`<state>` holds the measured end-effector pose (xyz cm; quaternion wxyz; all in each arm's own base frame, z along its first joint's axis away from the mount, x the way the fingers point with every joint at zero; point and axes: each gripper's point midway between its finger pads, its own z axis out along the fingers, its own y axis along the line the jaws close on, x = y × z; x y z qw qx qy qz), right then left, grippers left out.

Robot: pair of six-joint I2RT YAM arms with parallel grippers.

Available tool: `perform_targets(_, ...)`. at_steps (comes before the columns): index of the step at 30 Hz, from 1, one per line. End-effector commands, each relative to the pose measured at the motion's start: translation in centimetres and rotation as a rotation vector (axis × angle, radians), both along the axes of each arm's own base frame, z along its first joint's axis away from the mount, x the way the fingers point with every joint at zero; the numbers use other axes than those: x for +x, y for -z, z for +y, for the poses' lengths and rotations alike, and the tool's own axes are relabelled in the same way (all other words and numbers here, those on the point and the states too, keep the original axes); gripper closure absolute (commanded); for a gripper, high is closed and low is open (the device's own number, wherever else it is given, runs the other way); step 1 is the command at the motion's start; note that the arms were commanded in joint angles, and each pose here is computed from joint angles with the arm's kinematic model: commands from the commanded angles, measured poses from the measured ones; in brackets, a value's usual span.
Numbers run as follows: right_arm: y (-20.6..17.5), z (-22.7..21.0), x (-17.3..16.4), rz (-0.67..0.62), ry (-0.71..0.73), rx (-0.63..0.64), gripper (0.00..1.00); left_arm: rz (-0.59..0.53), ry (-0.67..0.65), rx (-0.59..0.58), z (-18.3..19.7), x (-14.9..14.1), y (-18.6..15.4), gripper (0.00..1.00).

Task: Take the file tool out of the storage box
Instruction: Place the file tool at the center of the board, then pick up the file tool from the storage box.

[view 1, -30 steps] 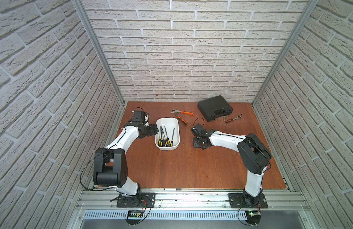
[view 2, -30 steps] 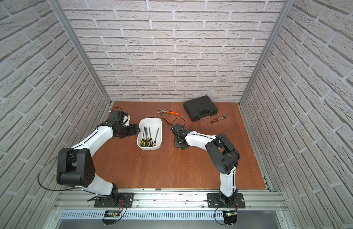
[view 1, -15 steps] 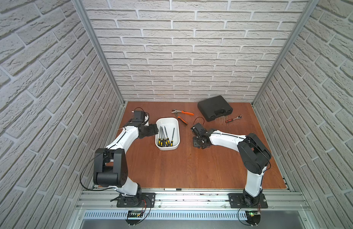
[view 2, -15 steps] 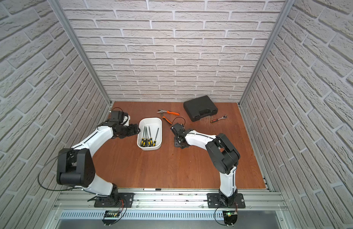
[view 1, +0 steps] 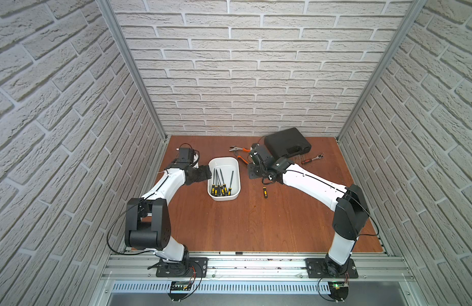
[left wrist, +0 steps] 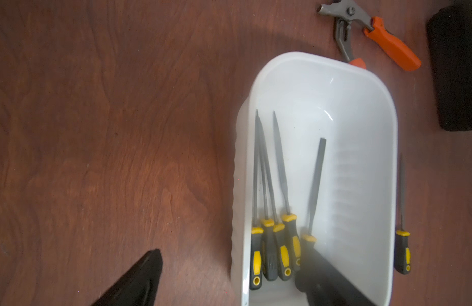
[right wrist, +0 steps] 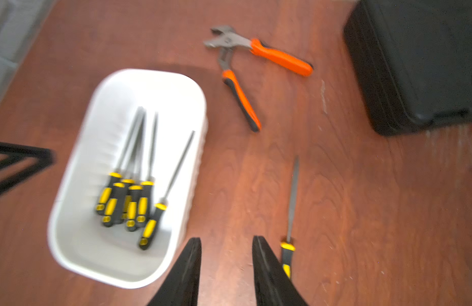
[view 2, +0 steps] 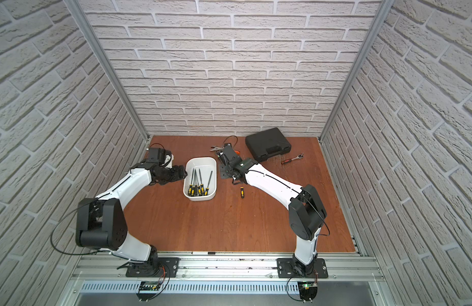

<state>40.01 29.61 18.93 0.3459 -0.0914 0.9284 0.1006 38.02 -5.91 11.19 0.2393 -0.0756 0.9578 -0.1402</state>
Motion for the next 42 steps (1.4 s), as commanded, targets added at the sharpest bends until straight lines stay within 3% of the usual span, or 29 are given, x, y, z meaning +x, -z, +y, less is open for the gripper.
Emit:
perform_targets(1, -0.6, 4.5, -0.6, 0.020, -0.143, 0.039, 0.63, -0.050, -0.016, -0.003, 0.0, 0.7, -1.0, 0.13)
perform_targets(11, 6.9, 12.4, -0.6, 0.217, -0.260, 0.029, 0.65, -0.034, -0.020, 0.004, 0.2, 0.2, -0.6, 0.13)
perform_targets(22, 11.9, 12.8, -0.3, 0.285, -0.261, -0.037, 0.65, -0.019, -0.018, 0.005, 0.2, -0.3, -0.2, 0.12)
perform_targets(42, 14.4, 13.3, 1.5, 0.264, -0.260, -0.100, 0.67, -0.009, -0.022, 0.016, 0.6, -0.8, 0.1, 0.12)
